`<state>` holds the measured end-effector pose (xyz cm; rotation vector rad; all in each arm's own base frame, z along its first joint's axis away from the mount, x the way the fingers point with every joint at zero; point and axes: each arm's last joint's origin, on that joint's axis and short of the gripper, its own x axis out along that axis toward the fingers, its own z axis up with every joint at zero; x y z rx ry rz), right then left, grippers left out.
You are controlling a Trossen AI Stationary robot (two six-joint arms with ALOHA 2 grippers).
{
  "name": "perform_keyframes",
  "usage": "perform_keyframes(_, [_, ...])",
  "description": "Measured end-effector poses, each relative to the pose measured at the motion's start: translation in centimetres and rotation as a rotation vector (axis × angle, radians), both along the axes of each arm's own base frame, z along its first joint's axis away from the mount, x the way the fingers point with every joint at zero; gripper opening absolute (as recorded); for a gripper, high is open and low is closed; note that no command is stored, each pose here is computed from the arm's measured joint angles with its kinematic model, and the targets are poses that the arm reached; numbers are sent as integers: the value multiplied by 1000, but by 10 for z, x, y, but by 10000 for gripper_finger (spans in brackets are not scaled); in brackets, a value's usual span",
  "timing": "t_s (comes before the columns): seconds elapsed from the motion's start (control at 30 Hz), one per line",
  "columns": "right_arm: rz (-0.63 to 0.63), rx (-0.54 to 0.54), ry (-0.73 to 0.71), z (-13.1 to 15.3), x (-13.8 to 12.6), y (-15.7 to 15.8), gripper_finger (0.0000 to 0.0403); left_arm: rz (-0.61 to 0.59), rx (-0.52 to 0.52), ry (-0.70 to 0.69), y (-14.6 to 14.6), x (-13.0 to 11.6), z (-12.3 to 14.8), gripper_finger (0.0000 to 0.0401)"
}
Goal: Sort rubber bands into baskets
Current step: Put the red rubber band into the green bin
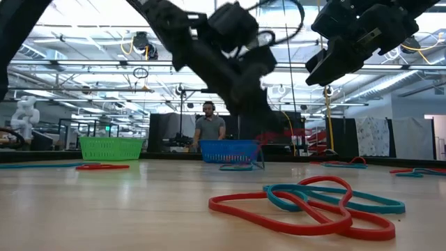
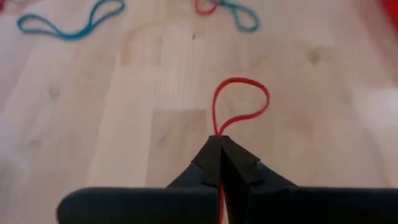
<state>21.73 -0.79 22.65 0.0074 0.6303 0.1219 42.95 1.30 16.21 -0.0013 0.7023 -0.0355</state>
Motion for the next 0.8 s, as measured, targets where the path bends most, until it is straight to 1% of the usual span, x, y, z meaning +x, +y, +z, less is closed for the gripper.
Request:
perform_keyframes(0.2, [0,-1,-2,1,-1,0,0,-36,-8,0,-6,-16,38,1])
perform_keyframes(0.37, [3,-6,-11,2,-2,0,0,-50,-9,68,-12,-33,55,1])
perform_keyframes(0.47, [3,-6,-13,4,-3,0,0,-55,14,90,-15,-44,70,1])
perform_keyframes(0.67, [3,-7,-23,5,-3,0,0,6,64,159,-11,-75,100,0])
perform_keyframes(0.8, [3,-7,-24,5,-3,0,0,105,110,235,1,-97,114,0])
